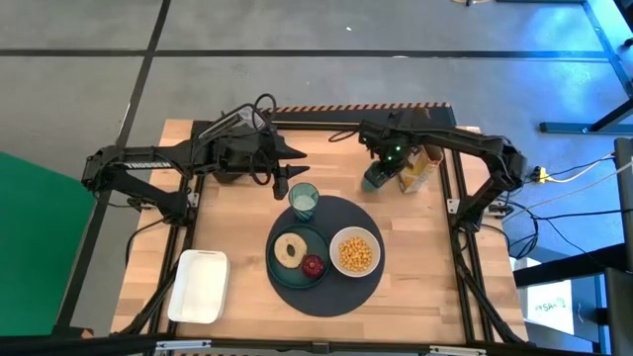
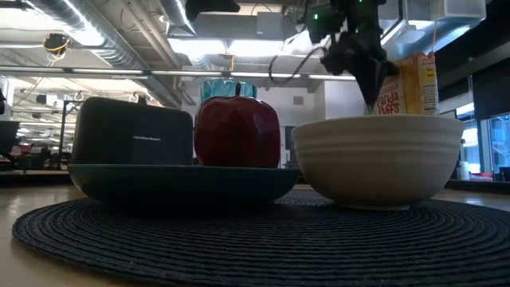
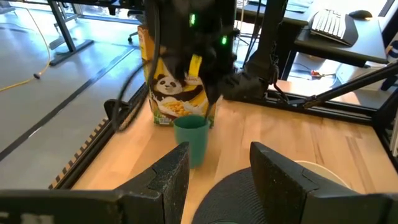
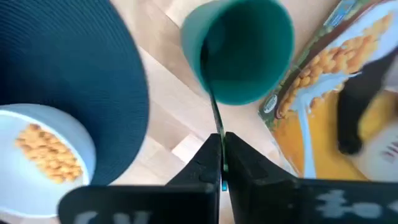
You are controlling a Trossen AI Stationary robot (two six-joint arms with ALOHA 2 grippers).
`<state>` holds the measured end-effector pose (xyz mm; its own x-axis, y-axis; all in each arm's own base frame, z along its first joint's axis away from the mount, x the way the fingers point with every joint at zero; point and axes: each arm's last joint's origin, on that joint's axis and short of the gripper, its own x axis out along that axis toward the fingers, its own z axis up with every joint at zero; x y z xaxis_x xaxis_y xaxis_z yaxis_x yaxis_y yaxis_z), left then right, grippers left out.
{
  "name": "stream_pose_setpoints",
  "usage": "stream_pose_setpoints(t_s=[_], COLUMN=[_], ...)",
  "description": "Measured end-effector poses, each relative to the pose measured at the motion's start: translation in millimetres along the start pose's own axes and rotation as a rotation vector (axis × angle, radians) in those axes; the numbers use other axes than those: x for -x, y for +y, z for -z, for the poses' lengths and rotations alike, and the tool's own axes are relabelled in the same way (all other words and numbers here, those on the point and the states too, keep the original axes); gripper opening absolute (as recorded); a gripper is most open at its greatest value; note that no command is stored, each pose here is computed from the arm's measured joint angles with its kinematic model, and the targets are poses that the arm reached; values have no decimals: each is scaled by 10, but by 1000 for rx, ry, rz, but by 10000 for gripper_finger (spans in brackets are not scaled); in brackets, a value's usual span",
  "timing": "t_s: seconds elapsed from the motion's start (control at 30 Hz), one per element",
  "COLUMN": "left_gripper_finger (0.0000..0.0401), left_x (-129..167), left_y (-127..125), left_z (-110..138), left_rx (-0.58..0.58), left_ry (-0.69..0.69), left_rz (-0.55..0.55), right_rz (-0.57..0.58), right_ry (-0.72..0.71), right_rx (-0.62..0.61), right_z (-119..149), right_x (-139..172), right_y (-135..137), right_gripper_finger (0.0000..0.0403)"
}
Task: Arrange a breakfast setting
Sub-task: Put the gold spoon on the blue tablemat to the right of the white bowl
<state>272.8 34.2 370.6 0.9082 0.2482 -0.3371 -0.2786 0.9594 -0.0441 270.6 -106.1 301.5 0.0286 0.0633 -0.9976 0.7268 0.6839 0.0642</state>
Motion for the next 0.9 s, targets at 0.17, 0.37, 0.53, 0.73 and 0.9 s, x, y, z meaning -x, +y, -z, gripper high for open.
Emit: stream_pose_setpoints(t_s=[0.17, 0.37, 0.53, 0.73, 0.9], left_gripper_finger=[162, 162, 162, 162, 162], left_x=[-1, 2, 9, 16, 16], left_y=[0, -22, -69, -109, -112], left_z=[0, 1, 7, 12, 13], left_rx=[1, 1, -3, -9, -9], left_ry=[0, 0, 1, 2, 3], left_rz=[0, 8, 25, 39, 39], right_rz=[-29, -38, -37, -38, -34], right_ry=[-41, -44, -36, -36, -43], right_rx=[18, 20, 20, 13, 13], right_z=[16, 32, 40, 40, 75], right_x=[226, 313, 314, 315, 351], right_y=[13, 14, 13, 13, -3], right_gripper_finger=[2, 2, 1, 1, 1])
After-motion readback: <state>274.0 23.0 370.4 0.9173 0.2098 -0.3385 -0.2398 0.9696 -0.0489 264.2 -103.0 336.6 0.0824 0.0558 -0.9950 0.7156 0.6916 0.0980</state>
